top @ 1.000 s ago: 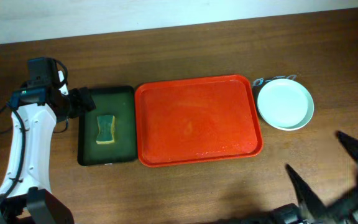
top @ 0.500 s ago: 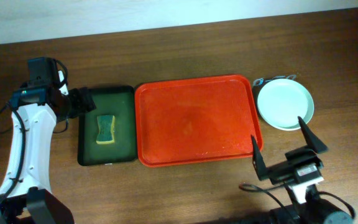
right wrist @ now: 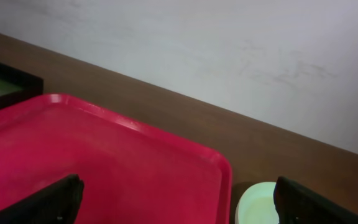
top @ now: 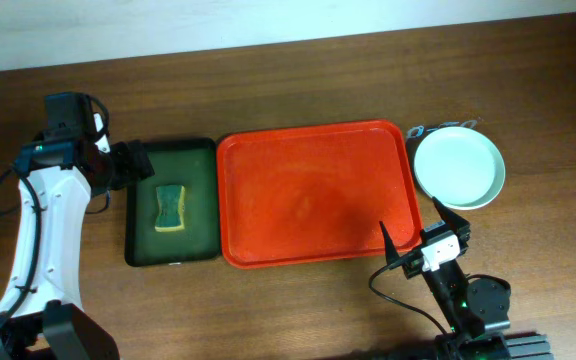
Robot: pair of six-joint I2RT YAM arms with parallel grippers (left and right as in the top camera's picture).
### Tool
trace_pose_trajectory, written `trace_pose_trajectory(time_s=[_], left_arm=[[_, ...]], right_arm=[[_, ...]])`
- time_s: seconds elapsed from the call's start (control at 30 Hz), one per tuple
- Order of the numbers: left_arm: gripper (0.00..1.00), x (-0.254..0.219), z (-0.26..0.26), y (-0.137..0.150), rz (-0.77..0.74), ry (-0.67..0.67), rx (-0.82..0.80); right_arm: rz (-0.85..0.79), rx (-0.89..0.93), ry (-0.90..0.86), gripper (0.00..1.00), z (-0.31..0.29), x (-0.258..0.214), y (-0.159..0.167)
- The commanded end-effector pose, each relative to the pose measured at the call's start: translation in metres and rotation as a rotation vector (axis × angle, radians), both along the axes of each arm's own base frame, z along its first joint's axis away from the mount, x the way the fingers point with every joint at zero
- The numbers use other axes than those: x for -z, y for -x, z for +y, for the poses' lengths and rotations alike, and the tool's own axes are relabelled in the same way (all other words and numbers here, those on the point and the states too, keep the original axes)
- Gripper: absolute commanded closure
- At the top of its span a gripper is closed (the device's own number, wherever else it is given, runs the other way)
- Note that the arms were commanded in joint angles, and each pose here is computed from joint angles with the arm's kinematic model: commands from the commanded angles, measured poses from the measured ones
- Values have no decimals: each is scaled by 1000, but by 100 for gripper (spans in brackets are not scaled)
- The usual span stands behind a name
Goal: Clean dirty plates on tray and stack at the side
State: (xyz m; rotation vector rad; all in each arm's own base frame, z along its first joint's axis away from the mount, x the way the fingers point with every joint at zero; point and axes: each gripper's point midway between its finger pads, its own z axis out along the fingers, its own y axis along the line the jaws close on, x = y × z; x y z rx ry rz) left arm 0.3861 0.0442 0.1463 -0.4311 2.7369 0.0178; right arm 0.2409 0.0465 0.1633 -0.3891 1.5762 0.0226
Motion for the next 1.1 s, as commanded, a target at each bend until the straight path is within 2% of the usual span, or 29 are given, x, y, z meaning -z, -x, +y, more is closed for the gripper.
trace_pose_trajectory(time_s=[0.0,0.53,0.6,0.67,0.73,0.83,0.9,0.97,1.07], left_arm=[[1,-6,0,-1,-18,7,-13],[1,-4,0,-2,-12,7,-13],[1,-17,0,0,-48,4,-12],[1,-62,-2,9,-170,-8,-10],[1,-121,-4,30,-337,-24,-9],[1,-206,4,84,-600,-108,-56],[1,-254,9,135,-778,-162,-100],[1,-274,5,168,-870,-168,-105],[1,-266,-5,219,-870,-150,-79]], right_arm=[[6,19,-7,2,-4,3,-1],[6,19,-7,2,-4,3,-1],[6,19,-7,2,-4,3,-1],[6,19,-7,2,-4,3,-1],[6,19,-7,2,-4,3,-1],[6,19,-7,2,-4,3,-1],[6,19,-7,2,-4,3,-1],[6,19,-7,1,-4,3,-1],[6,19,-7,1,-4,3,-1]])
